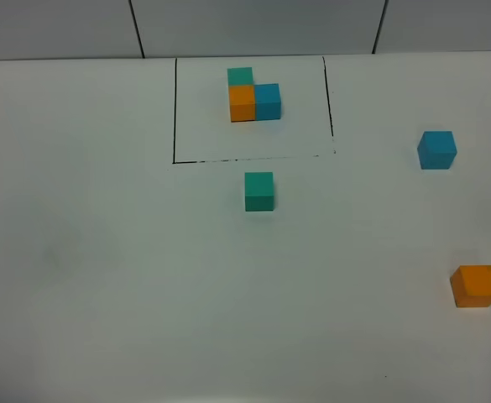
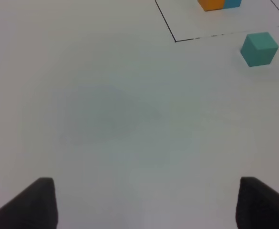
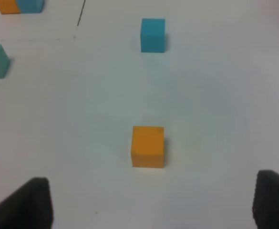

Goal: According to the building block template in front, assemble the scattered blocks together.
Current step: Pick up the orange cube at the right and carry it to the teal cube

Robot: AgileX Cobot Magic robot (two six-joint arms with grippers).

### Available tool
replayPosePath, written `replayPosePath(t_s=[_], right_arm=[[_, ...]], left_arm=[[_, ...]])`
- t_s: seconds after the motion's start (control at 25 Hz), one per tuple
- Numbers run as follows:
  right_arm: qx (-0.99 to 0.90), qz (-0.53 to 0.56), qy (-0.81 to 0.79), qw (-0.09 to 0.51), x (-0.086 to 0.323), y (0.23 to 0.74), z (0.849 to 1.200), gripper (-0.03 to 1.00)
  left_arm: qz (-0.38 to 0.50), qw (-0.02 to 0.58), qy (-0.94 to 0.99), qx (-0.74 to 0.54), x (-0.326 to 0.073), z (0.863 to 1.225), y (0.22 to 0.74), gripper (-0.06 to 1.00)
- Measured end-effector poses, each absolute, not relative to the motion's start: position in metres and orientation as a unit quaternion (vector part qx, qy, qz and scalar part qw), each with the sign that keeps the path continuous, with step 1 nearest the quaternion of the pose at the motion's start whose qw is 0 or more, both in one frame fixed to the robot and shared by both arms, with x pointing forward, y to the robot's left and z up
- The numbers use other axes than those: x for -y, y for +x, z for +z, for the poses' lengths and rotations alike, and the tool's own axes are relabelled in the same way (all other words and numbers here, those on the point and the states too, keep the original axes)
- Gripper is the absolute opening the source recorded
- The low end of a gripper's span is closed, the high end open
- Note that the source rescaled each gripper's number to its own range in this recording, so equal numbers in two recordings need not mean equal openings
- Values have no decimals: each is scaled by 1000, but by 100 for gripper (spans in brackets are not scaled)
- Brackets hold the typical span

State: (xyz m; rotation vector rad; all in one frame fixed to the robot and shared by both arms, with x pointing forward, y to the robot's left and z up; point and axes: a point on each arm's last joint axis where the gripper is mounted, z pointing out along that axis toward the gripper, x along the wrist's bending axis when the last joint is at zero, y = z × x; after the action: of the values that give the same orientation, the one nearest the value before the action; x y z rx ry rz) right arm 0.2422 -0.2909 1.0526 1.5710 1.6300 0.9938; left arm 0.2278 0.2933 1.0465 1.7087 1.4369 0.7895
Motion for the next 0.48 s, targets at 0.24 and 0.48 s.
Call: replayPosePath(t_s=[0.24, 0.48], right_arm=[[-623, 380, 600, 328, 291, 242, 1053, 74], [-623, 380, 600, 328, 291, 242, 1053, 74]], left_arm=[[309, 377, 668, -562, -293, 1047, 228, 69], [314, 372, 660, -572, -293, 1047, 228, 69]])
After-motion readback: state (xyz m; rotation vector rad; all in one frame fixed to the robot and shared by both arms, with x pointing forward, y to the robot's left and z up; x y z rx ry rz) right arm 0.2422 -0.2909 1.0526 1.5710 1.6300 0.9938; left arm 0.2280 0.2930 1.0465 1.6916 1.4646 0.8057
